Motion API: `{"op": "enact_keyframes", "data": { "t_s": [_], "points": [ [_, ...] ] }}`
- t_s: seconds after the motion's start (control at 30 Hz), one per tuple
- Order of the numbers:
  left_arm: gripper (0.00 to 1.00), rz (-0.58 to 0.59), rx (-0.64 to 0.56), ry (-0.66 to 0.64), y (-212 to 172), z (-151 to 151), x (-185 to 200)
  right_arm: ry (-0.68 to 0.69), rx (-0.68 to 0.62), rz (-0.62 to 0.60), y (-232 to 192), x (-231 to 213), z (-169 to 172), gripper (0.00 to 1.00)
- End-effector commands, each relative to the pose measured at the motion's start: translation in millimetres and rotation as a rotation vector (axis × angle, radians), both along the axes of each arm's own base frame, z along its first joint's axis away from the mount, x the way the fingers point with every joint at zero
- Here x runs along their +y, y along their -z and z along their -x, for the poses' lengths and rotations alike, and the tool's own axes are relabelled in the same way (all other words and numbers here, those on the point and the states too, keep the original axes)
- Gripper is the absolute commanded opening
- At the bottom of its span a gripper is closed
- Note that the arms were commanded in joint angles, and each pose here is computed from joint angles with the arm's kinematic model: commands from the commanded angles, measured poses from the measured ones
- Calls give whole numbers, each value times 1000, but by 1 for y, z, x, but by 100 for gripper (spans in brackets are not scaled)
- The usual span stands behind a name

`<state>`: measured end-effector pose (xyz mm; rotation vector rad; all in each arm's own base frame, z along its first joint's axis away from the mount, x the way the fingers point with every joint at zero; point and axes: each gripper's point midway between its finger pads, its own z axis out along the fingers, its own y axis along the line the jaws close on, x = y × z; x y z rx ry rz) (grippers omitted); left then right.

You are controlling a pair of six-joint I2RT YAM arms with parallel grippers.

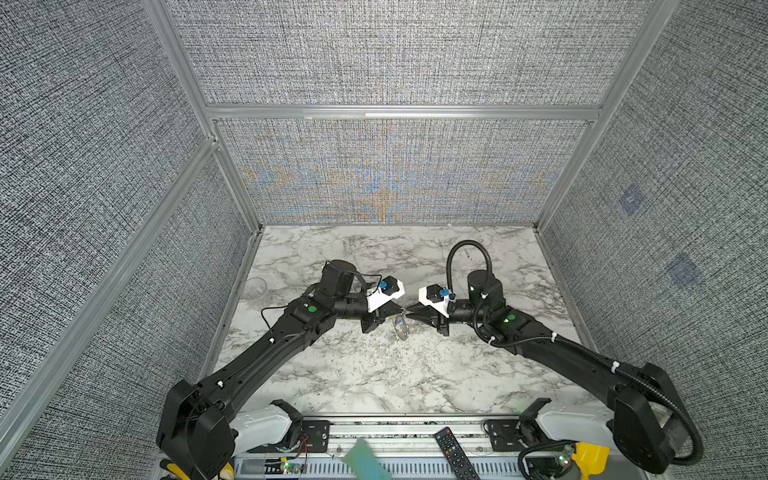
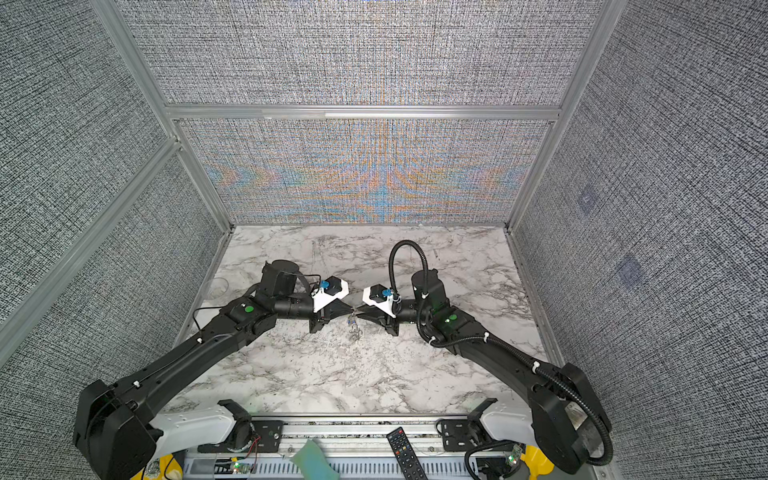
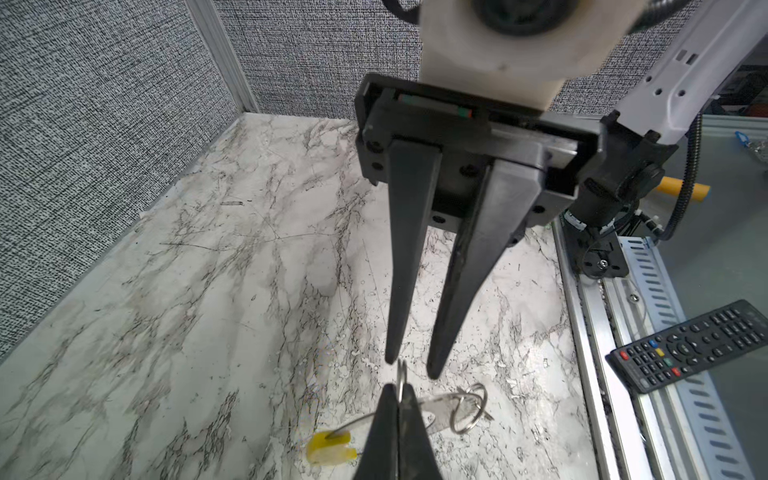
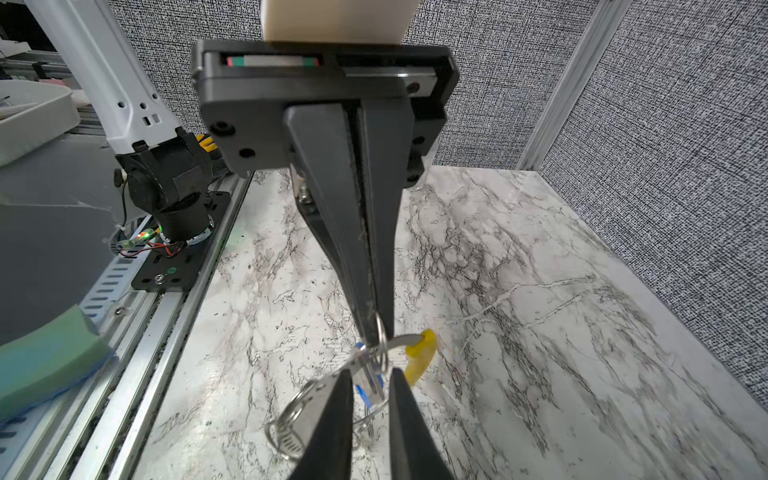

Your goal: Remove the keys from the keyring

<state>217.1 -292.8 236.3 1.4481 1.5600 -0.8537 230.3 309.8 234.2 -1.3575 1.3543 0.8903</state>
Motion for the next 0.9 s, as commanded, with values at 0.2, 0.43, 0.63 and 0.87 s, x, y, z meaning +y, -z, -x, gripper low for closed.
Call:
{"op": "enact_keyframes", "data": {
  "t_s": [0.2,0.43,0.63,0.87],
  "points": [
    [0,-25,-14,33,3,5,-1,-22,3,-5,-1,3,2,13],
    [0,-28,-16,49,3,8,-3,-40,14,-8,-1,4,4,11],
    [0,-42,-11,60,7,10,-4,-54,22,-12,-2,5,6,6],
    [12,-48,-12,56,8,8,-5,-55,22,-10,1,5,7,0]
  ]
}}
